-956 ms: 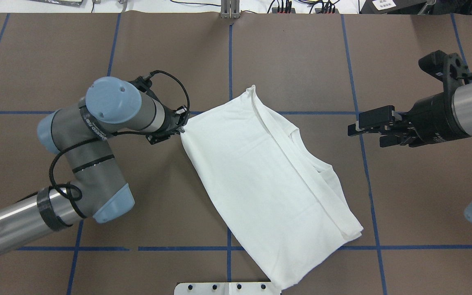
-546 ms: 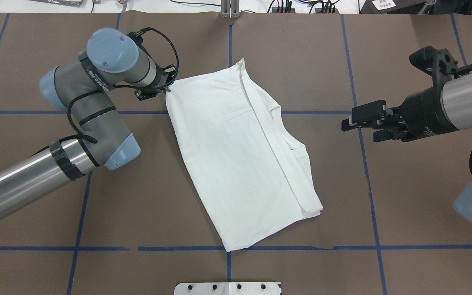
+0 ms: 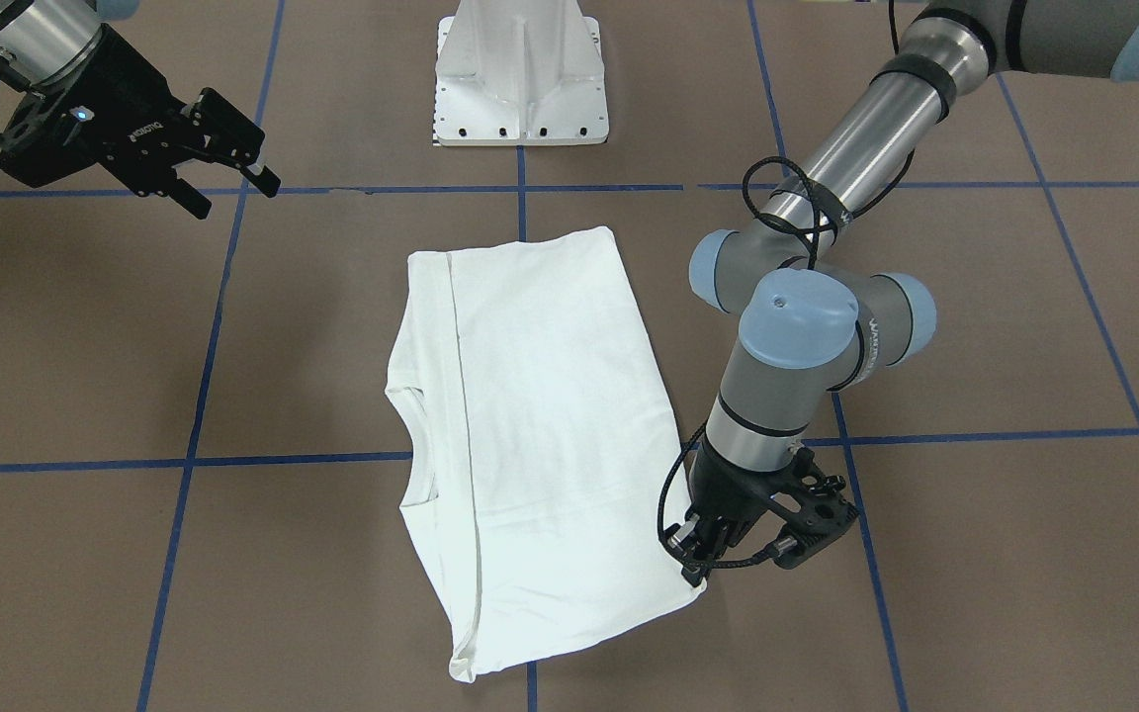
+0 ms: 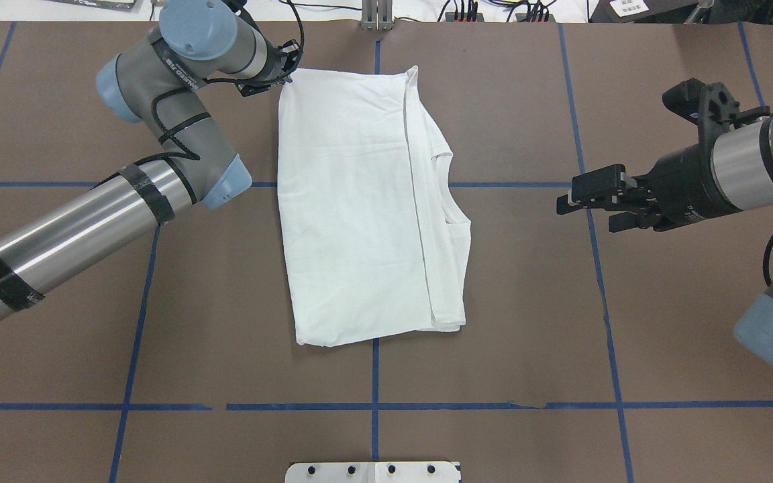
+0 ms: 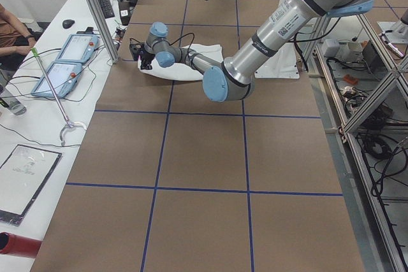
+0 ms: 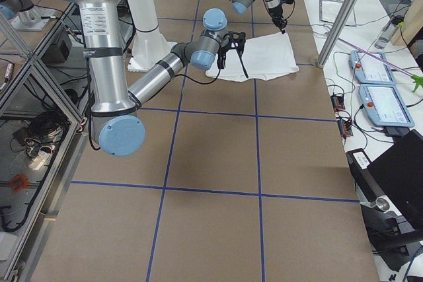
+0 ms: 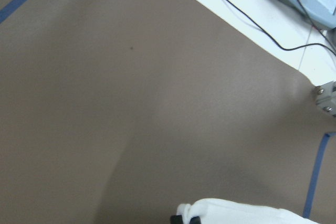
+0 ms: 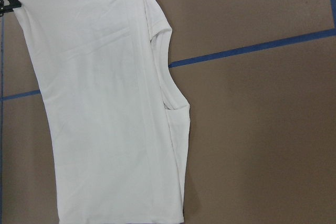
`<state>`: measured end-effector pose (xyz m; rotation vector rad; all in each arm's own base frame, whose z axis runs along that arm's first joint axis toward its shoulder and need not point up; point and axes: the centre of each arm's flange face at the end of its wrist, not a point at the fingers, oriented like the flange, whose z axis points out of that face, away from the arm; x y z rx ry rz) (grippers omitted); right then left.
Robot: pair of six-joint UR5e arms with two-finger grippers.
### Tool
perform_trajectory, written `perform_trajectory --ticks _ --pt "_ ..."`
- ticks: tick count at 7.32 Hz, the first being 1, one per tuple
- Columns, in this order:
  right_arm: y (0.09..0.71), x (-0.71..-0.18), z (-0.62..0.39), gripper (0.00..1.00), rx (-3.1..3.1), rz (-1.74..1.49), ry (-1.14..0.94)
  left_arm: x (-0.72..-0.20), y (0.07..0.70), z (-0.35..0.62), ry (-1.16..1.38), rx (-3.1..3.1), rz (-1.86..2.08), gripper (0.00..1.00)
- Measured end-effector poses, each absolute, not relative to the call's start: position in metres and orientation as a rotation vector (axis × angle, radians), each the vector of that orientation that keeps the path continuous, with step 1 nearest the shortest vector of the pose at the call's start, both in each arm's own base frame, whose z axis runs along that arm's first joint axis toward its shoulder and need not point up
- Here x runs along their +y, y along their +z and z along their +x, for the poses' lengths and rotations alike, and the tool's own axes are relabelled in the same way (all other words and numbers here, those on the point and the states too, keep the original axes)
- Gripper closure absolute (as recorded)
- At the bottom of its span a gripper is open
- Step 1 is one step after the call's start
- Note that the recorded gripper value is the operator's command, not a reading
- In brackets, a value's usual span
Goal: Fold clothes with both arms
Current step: 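Release the shirt with the left gripper while the right gripper moves over it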
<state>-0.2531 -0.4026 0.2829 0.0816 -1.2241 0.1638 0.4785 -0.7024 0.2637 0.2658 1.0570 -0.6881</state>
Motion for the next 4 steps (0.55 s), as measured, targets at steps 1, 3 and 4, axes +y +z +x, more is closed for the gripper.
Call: perform_trajectory --ticks 1,3,4 --pt "0.286 -0.404 -0.255 0.0 -1.218 0.077 0.166 -0.709 0.261 0.481 -0.692 1.077 0.301 0.01" --pt "0.288 -0.41 -0.26 0.0 -1.211 0.075 0.171 -0.716 0.26 0.479 -0.707 1.082 0.37 0.0" --pt "0.287 -0.414 -0.265 0.0 -1.204 0.083 0.176 -0.719 0.26 0.473 -0.688 1.076 0.394 0.0"
